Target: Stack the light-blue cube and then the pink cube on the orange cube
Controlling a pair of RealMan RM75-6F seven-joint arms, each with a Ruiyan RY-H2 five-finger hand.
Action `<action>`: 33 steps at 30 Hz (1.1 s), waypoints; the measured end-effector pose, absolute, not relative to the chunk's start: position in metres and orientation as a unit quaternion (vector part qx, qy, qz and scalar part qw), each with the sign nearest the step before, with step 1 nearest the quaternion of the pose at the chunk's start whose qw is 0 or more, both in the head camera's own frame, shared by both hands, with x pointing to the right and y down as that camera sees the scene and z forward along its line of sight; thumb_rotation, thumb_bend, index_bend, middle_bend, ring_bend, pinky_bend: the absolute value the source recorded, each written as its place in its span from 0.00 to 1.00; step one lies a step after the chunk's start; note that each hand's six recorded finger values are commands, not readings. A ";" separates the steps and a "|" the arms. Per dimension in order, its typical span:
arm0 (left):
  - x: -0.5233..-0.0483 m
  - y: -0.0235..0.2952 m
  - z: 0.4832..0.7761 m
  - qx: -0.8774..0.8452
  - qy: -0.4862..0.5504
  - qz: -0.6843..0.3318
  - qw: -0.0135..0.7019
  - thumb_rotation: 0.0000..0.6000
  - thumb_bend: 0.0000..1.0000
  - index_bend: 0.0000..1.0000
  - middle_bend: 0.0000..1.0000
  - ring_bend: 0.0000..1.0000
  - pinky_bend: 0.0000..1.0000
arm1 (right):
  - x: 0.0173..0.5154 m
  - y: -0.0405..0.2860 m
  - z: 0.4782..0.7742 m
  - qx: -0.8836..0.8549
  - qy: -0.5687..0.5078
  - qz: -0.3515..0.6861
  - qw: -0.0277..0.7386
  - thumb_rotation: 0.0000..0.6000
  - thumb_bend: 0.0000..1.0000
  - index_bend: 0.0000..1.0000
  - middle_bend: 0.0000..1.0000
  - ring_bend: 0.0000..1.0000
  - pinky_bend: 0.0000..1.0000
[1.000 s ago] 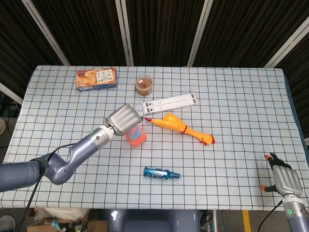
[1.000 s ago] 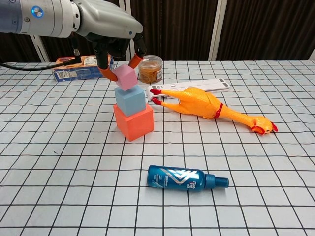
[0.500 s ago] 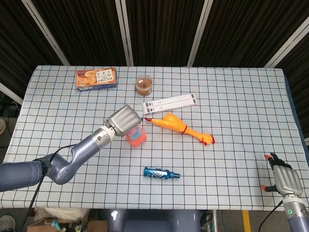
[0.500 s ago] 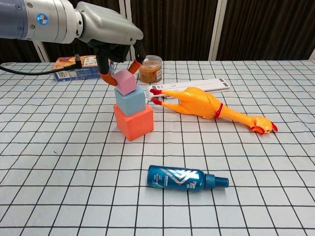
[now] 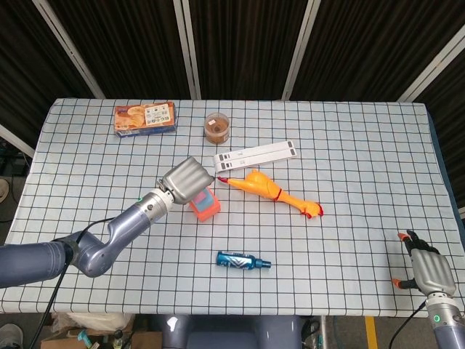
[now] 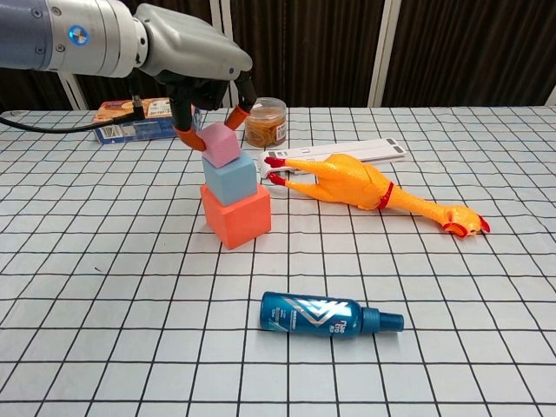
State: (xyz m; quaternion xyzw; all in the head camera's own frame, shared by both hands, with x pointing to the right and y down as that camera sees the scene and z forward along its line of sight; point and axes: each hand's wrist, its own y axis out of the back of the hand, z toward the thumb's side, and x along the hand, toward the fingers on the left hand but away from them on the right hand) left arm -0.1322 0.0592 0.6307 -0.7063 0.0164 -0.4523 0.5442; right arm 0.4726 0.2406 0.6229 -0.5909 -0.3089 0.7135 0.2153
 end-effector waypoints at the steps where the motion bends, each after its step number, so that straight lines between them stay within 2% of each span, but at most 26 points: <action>1: -0.132 0.059 0.631 -0.705 0.016 -0.453 0.545 1.00 0.36 0.57 0.95 0.82 0.97 | 0.473 0.240 0.623 -0.591 -0.309 0.714 0.216 1.00 0.10 0.15 0.08 0.16 0.22; 5: -0.132 0.058 0.630 -0.704 0.018 -0.455 0.546 1.00 0.33 0.56 0.95 0.82 0.96 | 0.473 0.241 0.623 -0.591 -0.309 0.714 0.214 1.00 0.10 0.15 0.08 0.16 0.22; 33: -0.124 0.060 0.628 -0.706 0.024 -0.451 0.545 1.00 0.33 0.58 0.95 0.82 0.96 | 0.473 0.240 0.623 -0.590 -0.309 0.715 0.213 1.00 0.10 0.15 0.08 0.16 0.22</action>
